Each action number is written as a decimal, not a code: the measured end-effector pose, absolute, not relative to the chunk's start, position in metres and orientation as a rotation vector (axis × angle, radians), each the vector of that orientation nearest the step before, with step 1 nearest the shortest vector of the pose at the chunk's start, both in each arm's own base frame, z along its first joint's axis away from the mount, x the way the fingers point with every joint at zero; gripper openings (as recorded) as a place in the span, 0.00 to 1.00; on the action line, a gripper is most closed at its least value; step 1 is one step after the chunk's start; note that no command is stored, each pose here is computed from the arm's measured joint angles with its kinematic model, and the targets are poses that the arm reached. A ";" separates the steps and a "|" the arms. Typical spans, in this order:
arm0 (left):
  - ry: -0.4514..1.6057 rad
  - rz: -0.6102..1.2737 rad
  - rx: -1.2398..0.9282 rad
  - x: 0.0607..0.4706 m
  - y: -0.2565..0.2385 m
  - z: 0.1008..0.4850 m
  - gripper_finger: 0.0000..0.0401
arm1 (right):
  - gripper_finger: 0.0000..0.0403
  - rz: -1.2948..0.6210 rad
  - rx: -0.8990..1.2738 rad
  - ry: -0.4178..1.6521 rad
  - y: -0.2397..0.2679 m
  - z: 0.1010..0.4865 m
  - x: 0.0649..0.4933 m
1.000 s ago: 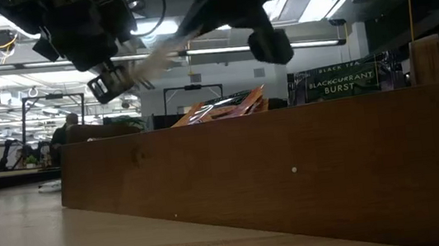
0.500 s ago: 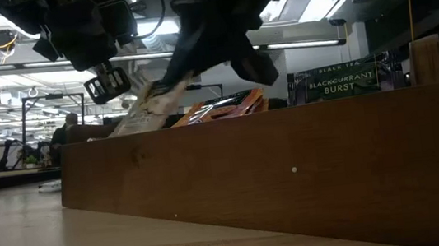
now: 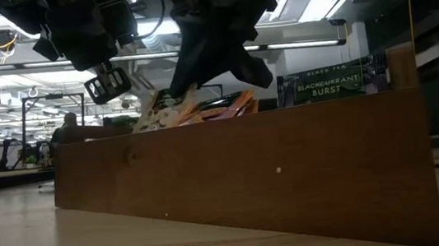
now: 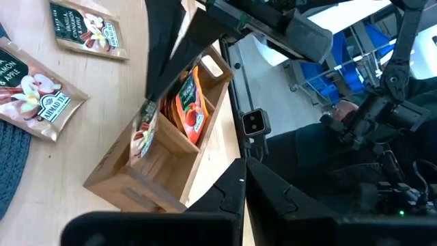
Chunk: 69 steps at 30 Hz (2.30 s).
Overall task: Pick & Place Tea
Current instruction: Put the brown tea bag into the left section of the wooden organizer
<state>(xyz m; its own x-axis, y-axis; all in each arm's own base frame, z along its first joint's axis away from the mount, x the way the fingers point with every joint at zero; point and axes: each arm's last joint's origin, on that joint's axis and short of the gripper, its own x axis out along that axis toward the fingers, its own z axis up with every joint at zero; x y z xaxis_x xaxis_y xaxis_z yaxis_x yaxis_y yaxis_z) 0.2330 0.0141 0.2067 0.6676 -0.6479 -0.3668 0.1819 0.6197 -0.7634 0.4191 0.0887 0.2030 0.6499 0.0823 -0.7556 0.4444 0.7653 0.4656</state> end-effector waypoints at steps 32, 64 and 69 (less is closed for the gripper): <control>0.659 -0.455 -0.715 0.236 0.011 0.207 0.01 | 0.22 -0.222 0.686 0.959 0.088 0.198 0.412; 0.714 -0.075 -0.923 0.287 0.046 0.146 0.02 | 0.22 -0.299 0.905 0.804 0.035 0.167 0.363; 0.724 -0.054 -0.907 0.296 0.055 0.142 0.03 | 0.22 -0.360 0.924 0.822 0.018 0.154 0.356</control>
<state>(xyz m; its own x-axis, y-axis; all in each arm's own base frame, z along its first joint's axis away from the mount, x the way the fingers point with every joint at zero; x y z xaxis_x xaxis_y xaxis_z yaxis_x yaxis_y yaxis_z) 0.2965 0.0554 0.1425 0.7651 -0.3356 -0.5496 -0.2503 0.6313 -0.7340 0.3564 0.0183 0.1538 0.6500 0.0617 -0.7574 0.5986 0.5724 0.5603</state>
